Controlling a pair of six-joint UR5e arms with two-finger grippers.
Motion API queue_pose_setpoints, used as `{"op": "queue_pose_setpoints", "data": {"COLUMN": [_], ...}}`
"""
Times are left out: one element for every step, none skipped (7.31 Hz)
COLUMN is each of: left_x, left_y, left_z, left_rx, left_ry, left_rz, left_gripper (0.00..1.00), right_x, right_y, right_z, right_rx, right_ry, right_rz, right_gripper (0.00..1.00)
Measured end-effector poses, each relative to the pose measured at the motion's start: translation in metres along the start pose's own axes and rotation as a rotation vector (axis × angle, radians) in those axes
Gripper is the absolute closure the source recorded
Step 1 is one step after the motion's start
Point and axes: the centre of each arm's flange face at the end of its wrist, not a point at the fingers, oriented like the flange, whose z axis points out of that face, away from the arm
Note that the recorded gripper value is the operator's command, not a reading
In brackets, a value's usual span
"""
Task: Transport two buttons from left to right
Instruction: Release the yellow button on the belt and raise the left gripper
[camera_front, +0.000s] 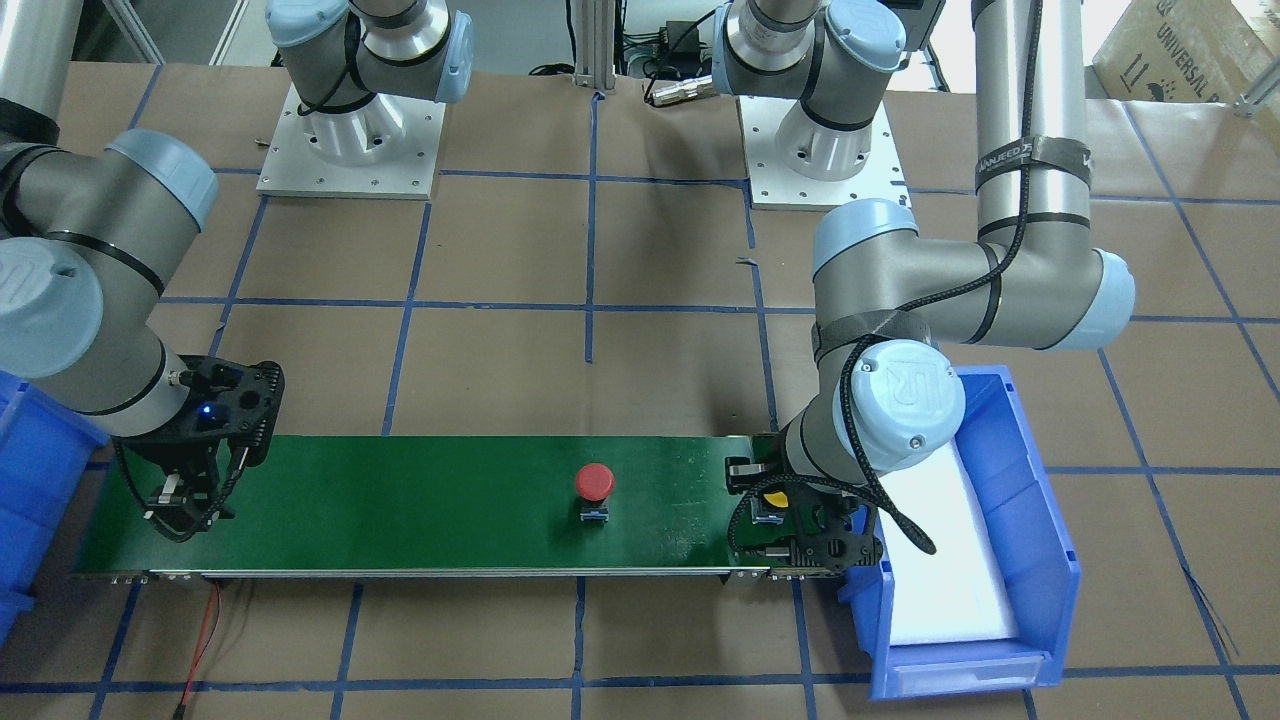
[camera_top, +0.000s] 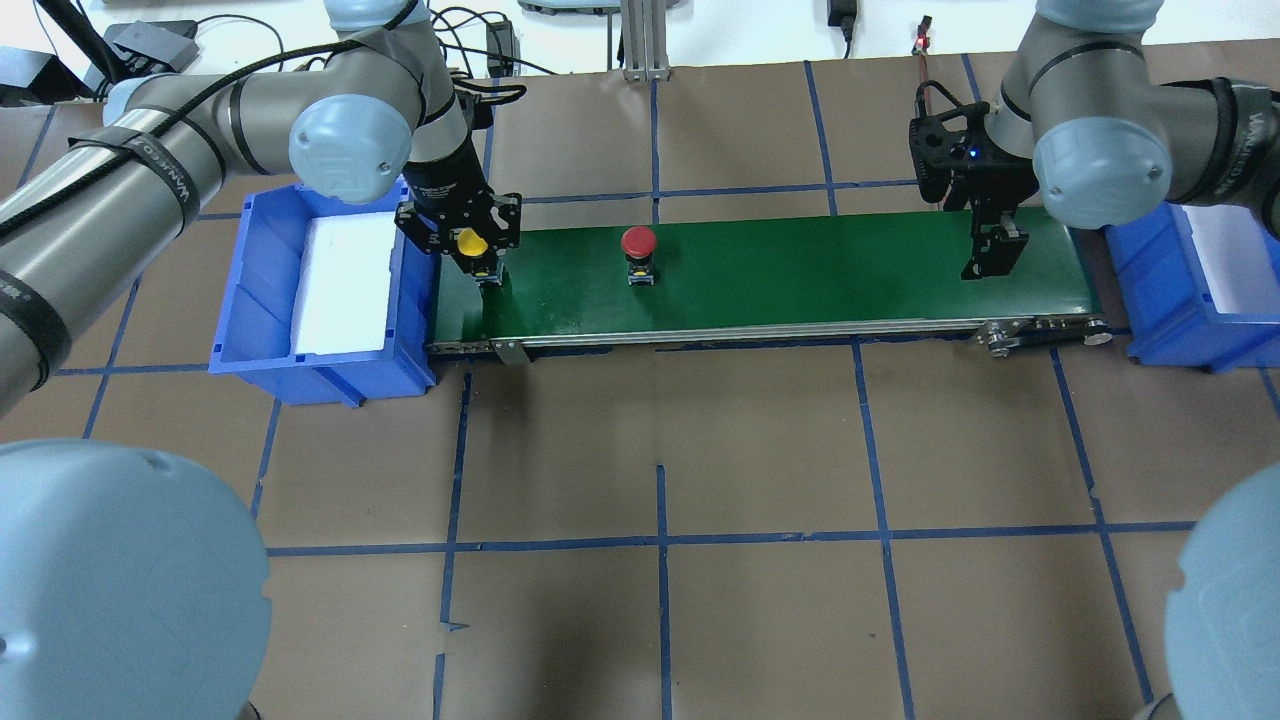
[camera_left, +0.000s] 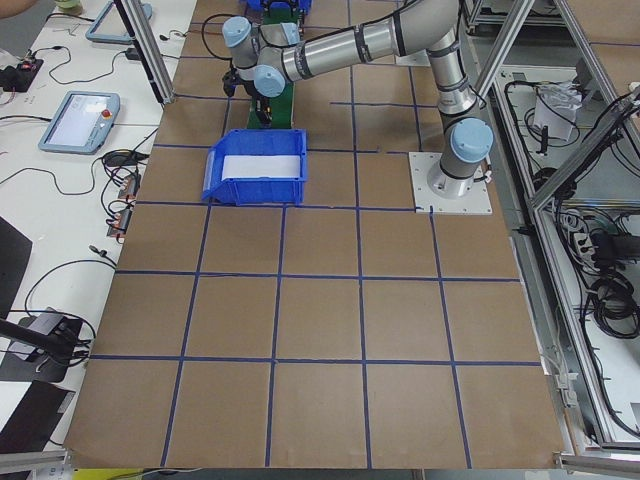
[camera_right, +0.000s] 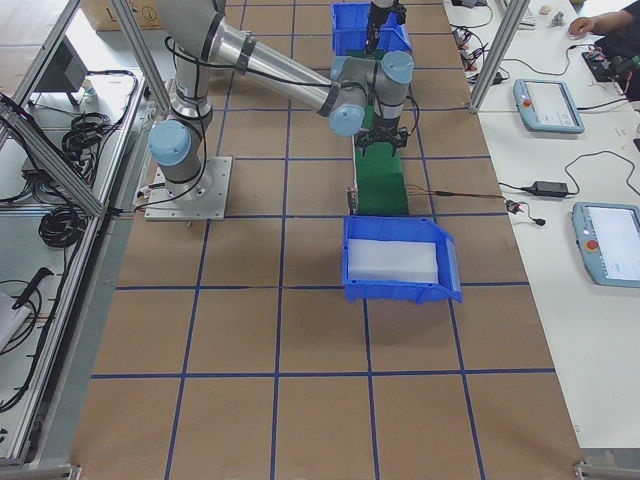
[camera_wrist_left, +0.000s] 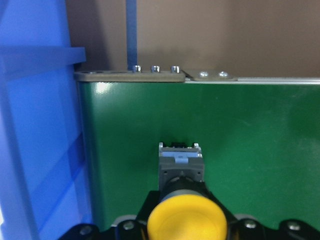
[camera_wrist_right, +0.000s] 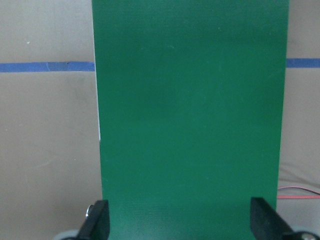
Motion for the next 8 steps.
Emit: {"op": "queue_pose_setpoints", "data": {"left_x": [0.003,0.005,0.006,0.006,0.007,0.006,0.003,-0.004], "left_y": [0.000,0.001,0.001,0.001,0.003,0.006,0.015,0.031], "left_z": [0.001,0.000,-0.002,-0.007,-0.016,-0.031,-0.052,-0.082], "left_rx": [-0.001,0.001,0.005,0.013,0.028,0.051,0.080,0.112], "left_ry": [-0.001,-0.003,-0.003,-0.002,-0.001,-0.005,-0.015,-0.036], "left_rz": [0.005,0.008,0.010,0.011,0.012,0.013,0.010,0.006], "left_gripper": [0.00,0.00,0.00,0.00,0.00,0.00,0.00,0.00], "right_x": [0.000,-0.001,-0.001,-0.001,-0.001,-0.001,-0.001,-0.001], "right_y": [0.000,0.000,0.000,-0.001,0.000,0.001,0.001,0.001], "right_z": [0.000,-0.001,-0.001,-0.002,-0.003,-0.004,-0.004,-0.004], "right_rx": [0.000,0.000,0.000,0.000,0.001,0.000,0.000,0.000], "right_ry": [0.000,0.001,0.002,0.003,0.004,0.006,0.006,0.006], "right_rz": [0.000,-0.002,-0.004,-0.005,-0.005,-0.005,-0.005,-0.005], "right_gripper": [0.00,0.00,0.00,0.00,0.00,0.00,0.00,0.00]}}
